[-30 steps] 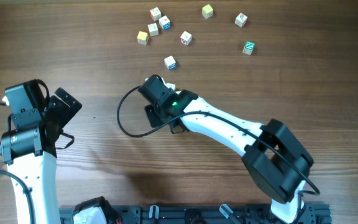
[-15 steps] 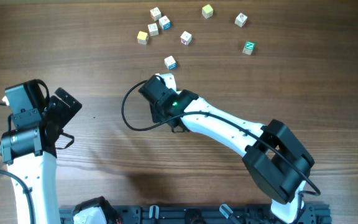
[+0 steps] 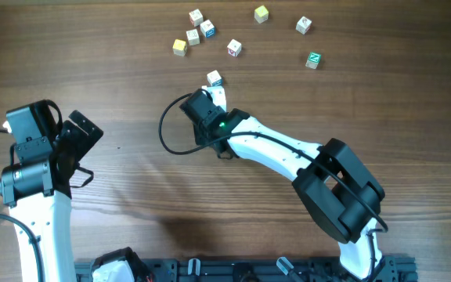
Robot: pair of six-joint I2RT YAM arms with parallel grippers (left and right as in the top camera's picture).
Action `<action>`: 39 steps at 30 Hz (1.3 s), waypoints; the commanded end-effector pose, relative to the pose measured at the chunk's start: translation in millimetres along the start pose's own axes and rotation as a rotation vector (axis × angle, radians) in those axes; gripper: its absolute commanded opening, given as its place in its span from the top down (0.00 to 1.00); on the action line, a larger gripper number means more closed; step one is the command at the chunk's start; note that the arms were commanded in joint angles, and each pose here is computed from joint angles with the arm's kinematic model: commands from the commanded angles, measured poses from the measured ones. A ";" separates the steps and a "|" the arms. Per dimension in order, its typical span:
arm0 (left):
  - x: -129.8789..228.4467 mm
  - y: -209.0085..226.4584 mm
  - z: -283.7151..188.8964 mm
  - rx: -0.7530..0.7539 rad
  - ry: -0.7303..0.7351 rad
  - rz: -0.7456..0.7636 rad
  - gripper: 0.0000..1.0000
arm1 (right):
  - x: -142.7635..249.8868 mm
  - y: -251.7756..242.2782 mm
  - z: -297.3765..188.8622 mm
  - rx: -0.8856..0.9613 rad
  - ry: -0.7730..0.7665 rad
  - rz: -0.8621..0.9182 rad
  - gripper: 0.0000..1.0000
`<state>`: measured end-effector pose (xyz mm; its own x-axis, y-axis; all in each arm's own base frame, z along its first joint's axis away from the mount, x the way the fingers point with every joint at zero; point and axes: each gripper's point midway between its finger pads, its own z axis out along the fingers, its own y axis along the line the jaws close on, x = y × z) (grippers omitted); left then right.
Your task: Form a circle
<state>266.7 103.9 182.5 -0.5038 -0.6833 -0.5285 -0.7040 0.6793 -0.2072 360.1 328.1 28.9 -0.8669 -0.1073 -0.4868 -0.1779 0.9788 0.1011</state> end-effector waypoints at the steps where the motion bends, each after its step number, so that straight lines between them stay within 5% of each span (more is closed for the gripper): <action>1: -0.4 -0.2 0.0 0.006 0.001 -0.013 0.00 | 0.0 -1.4 5.0 0.009 -0.010 0.011 0.95; 39: -0.4 -0.2 0.0 0.006 0.001 -0.013 0.00 | 4.3 4.0 10.4 -0.019 0.007 -0.007 0.95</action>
<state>266.7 103.9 182.5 -0.5038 -0.6833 -0.5285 -0.7040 0.6793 -0.2072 363.8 334.5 32.2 -0.8582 -0.1004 -0.5035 -0.1881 0.9740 0.1264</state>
